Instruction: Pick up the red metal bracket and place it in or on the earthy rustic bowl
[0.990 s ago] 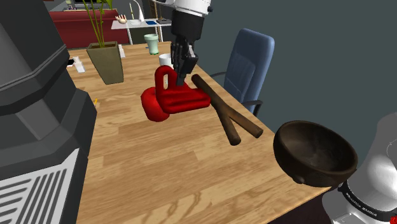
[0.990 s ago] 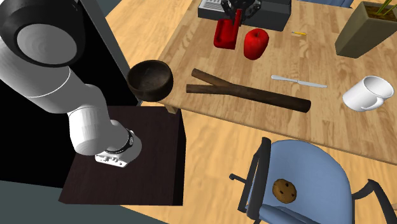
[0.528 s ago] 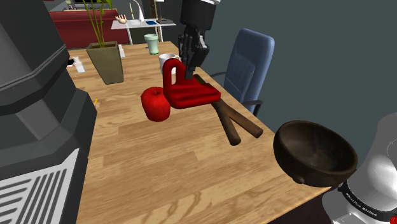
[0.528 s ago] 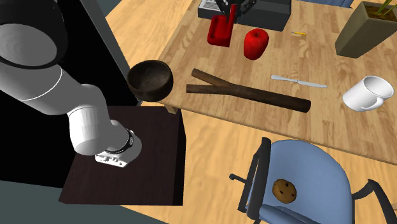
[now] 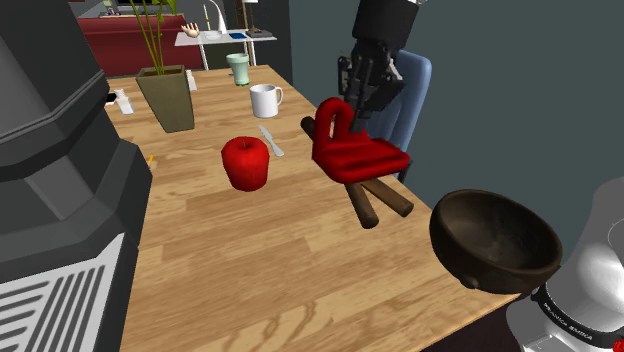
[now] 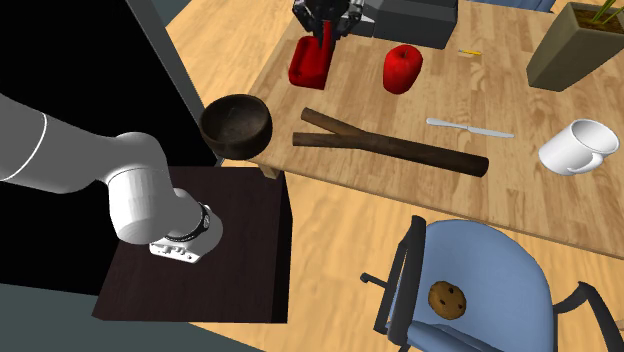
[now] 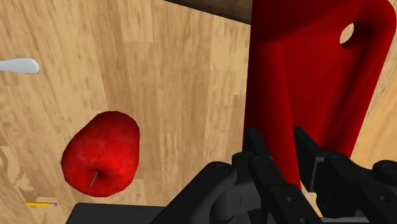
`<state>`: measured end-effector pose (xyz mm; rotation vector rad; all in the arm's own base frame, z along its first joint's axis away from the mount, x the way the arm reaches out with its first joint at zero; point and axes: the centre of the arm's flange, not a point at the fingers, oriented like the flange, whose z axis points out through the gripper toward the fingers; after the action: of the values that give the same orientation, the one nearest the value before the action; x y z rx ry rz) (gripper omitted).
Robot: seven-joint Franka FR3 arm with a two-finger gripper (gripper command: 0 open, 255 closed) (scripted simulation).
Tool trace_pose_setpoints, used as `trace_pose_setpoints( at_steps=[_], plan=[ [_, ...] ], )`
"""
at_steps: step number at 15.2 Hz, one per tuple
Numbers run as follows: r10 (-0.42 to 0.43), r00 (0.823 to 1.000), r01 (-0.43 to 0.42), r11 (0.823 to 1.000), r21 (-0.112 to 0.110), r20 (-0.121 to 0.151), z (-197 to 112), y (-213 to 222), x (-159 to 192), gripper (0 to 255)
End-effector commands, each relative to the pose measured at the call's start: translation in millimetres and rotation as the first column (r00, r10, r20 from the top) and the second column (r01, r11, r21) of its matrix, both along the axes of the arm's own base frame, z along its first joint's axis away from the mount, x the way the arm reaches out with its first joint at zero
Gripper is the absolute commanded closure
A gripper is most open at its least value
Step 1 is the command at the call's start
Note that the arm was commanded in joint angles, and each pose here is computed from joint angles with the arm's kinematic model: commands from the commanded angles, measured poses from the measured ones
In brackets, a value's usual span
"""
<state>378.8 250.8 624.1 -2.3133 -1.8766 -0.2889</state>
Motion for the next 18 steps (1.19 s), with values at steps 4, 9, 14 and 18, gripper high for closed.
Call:
trace_pose_setpoints(
  at_steps=[4,9,14,18],
  plan=[
    [0.0,1.0,0.0,1.0,0.0,0.0,-1,-32,-58,255],
    [0.0,1.0,0.0,1.0,0.0,0.0,-1,-67,-115,255],
    [0.0,1.0,0.0,1.0,0.0,0.0,0,-101,-171,255],
    [0.0,1.0,0.0,1.0,0.0,0.0,-16,-109,-183,255]
  ],
)
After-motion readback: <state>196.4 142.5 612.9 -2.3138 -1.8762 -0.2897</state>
